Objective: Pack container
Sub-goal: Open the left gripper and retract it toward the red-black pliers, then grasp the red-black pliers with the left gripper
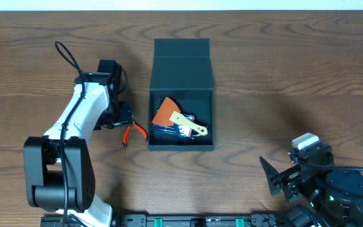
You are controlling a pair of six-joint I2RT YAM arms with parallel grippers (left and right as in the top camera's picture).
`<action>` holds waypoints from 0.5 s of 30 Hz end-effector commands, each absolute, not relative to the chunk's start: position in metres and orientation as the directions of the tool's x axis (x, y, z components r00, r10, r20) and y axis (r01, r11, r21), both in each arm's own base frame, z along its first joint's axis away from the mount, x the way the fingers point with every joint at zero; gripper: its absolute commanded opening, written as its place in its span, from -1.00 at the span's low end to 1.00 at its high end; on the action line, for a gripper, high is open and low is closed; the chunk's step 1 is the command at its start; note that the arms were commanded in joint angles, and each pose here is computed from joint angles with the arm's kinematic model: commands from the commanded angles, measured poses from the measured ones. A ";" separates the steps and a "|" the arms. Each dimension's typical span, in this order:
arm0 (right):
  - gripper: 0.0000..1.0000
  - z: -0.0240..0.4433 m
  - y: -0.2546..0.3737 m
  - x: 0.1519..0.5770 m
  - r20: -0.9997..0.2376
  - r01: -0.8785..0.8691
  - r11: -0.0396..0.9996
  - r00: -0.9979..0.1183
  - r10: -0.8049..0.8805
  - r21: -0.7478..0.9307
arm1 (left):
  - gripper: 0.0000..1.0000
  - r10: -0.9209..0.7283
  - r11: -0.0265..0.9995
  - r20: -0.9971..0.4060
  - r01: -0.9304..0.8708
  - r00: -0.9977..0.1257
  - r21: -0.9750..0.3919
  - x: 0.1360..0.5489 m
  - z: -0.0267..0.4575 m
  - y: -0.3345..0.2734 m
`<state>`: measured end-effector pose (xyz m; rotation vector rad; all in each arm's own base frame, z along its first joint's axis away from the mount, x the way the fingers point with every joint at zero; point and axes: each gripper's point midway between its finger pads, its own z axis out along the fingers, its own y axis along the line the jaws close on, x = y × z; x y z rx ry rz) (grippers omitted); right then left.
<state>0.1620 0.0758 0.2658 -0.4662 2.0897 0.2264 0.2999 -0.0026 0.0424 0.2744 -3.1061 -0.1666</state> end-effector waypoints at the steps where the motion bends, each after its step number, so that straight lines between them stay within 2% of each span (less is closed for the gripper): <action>1: 0.98 0.267 0.072 0.163 -0.849 -0.391 0.920 -0.480 -0.220 -0.018 | 0.50 -0.152 0.988 0.065 -0.149 -0.986 0.052 0.287 0.025 -0.012; 8: 0.98 0.267 0.072 0.163 -0.850 -0.391 0.920 -0.479 -0.220 -0.018 | 0.51 -0.153 0.988 0.095 -0.153 -0.984 0.002 0.269 0.001 -0.020; 15: 0.99 0.267 0.072 0.163 -0.850 -0.391 0.920 -0.479 -0.220 -0.018 | 0.50 -0.153 0.988 0.055 -0.153 -0.987 -0.005 0.279 -0.001 -0.021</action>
